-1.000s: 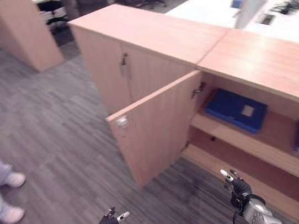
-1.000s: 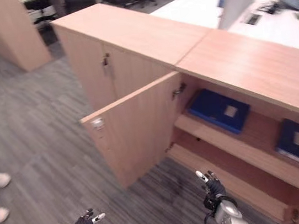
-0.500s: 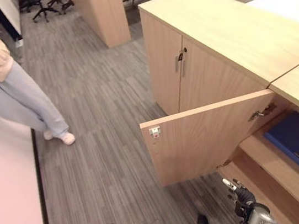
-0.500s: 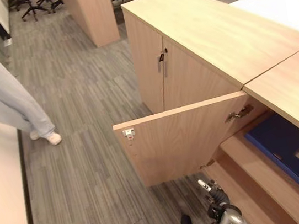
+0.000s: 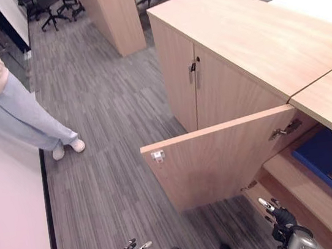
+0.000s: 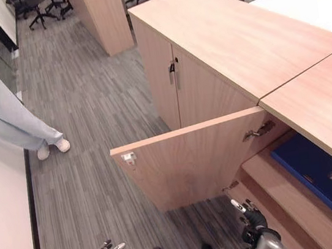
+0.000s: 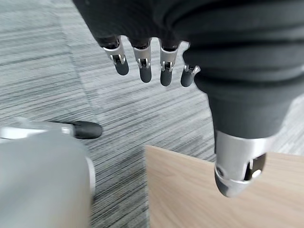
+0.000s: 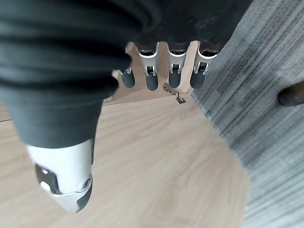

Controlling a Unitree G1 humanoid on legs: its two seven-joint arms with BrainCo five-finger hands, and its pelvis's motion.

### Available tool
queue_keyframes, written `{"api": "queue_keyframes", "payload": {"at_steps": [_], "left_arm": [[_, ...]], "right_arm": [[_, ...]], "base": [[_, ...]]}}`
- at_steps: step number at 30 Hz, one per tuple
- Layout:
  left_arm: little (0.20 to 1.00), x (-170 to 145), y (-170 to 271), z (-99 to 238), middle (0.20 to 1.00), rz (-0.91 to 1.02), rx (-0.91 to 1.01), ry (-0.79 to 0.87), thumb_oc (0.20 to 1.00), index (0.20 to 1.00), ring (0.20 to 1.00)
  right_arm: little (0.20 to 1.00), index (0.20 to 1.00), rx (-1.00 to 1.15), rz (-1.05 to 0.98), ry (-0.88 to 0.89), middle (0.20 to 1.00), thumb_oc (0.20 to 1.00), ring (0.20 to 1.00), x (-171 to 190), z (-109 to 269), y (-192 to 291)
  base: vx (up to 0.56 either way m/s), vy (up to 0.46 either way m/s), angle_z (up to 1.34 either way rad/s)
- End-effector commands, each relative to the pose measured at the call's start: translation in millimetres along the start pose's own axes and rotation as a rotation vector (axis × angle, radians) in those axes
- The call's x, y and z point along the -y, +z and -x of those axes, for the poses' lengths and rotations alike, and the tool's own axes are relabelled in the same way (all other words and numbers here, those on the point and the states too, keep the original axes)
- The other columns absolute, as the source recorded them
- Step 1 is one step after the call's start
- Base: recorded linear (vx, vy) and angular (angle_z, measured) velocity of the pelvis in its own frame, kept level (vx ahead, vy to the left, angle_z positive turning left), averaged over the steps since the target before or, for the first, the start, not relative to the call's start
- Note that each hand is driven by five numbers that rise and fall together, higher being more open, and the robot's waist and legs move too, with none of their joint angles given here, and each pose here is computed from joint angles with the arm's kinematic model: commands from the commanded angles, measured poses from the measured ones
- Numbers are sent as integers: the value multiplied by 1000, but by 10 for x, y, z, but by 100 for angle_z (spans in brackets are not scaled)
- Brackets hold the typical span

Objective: Put the empty folder in the office cabinet

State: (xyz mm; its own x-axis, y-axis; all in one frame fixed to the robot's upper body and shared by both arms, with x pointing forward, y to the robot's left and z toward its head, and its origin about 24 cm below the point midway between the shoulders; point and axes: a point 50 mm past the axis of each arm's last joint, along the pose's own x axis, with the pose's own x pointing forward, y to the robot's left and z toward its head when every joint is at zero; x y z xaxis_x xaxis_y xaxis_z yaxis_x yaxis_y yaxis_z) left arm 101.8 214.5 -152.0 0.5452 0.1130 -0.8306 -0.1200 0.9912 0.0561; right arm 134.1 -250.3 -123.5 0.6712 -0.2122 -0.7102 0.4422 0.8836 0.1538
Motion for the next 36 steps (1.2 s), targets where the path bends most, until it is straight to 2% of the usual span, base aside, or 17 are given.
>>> {"api": "queue_keyframes", "payload": {"at_steps": [1, 9, 12, 22, 25, 36], "left_arm": [[1000, -214, 154, -8, 1000, -40, 56, 48, 1000, 1000, 1000], [1000, -164, 222, -24, 1000, -85, 77, 16, 1000, 1000, 1000], [1000, -236, 338, -43, 1000, -78, 107, 42, 1000, 1000, 1000], [1000, -211, 370, -43, 1000, -38, 133, 50, 1000, 1000, 1000], [1000, -156, 674, -55, 1000, -38, 253, 33, 1000, 1000, 1000], [1000, -154, 1498, -33, 1000, -21, 508, 21, 1000, 1000, 1000]], "right_arm": [[1000, 1000, 70, 8, 79, 1000, 1000, 1000, -212, -39, 126], [1000, 1000, 92, 22, 100, 1000, 1000, 1000, -323, -90, 215], [1000, 1000, 98, 6, 128, 1000, 1000, 1000, -452, -115, 233], [1000, 1000, 76, 18, 140, 1000, 1000, 1000, -417, -44, 114], [1000, 1000, 81, 6, 134, 1000, 1000, 1000, -388, -31, 115], [1000, 1000, 59, 42, 140, 1000, 1000, 1000, -369, -20, 74]], "base": [[11, 71, -27], [-59, 91, -22], [-138, 62, -43], [57, -19, -9], [30, -21, 0], [23, -9, -6]]}}
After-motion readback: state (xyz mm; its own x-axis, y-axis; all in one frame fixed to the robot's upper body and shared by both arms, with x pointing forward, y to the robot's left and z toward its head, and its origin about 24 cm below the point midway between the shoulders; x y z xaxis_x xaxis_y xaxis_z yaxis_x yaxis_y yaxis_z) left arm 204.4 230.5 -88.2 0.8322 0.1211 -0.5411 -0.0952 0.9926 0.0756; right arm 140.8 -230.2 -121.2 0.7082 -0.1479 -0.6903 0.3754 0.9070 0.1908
